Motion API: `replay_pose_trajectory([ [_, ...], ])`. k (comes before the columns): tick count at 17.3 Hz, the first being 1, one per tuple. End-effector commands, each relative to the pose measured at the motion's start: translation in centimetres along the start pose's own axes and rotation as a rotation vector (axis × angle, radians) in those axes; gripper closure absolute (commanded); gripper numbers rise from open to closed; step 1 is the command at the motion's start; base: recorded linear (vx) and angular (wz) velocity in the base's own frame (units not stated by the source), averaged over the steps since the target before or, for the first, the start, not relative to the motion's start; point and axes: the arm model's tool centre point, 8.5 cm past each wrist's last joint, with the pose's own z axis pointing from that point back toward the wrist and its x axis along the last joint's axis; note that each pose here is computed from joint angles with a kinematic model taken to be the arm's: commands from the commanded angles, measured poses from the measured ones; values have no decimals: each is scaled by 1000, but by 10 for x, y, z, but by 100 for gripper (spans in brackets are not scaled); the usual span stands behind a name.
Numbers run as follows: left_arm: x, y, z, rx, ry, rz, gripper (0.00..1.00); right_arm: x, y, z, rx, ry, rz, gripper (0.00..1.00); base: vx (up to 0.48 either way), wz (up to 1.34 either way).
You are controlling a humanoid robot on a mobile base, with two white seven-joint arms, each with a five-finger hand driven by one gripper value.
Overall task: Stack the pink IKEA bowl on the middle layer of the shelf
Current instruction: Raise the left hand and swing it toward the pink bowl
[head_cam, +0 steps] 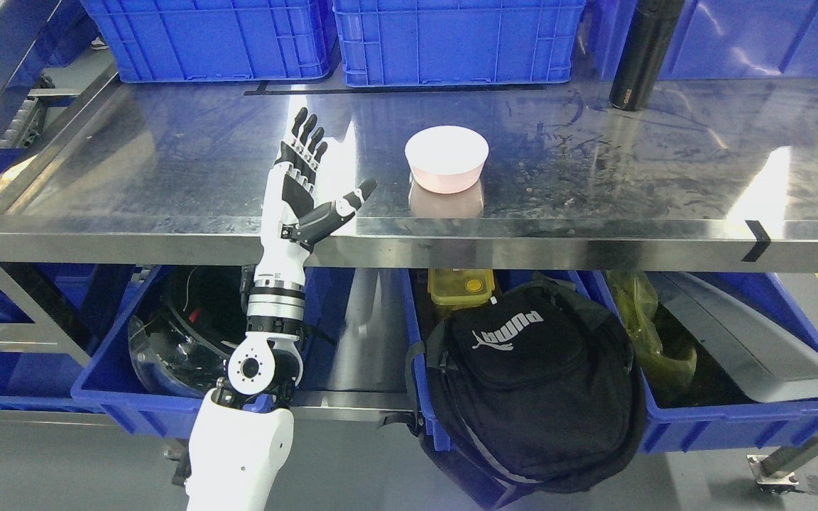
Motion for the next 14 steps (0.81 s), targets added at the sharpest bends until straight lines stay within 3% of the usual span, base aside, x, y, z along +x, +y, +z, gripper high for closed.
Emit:
replay_pose_trajectory([
  [1,0,3,1,-12,3,-16,0,-10,-10,0,-16,8,2,0,0,0],
  [5,6,1,-6,-26,-24,-15,0,-10,-10,0,-16,8,2,0,0,0],
  [9,36,6,-40,-50,-113,-53,0,-10,-10,0,-16,8,2,0,0,0],
  [11,52,39,-50,-106,-118,-211,0,-10,-10,0,-16,8,2,0,0,0],
  [14,67,65,-54,-388,-54,-531,0,-10,-10,0,-16,8,2,0,0,0],
])
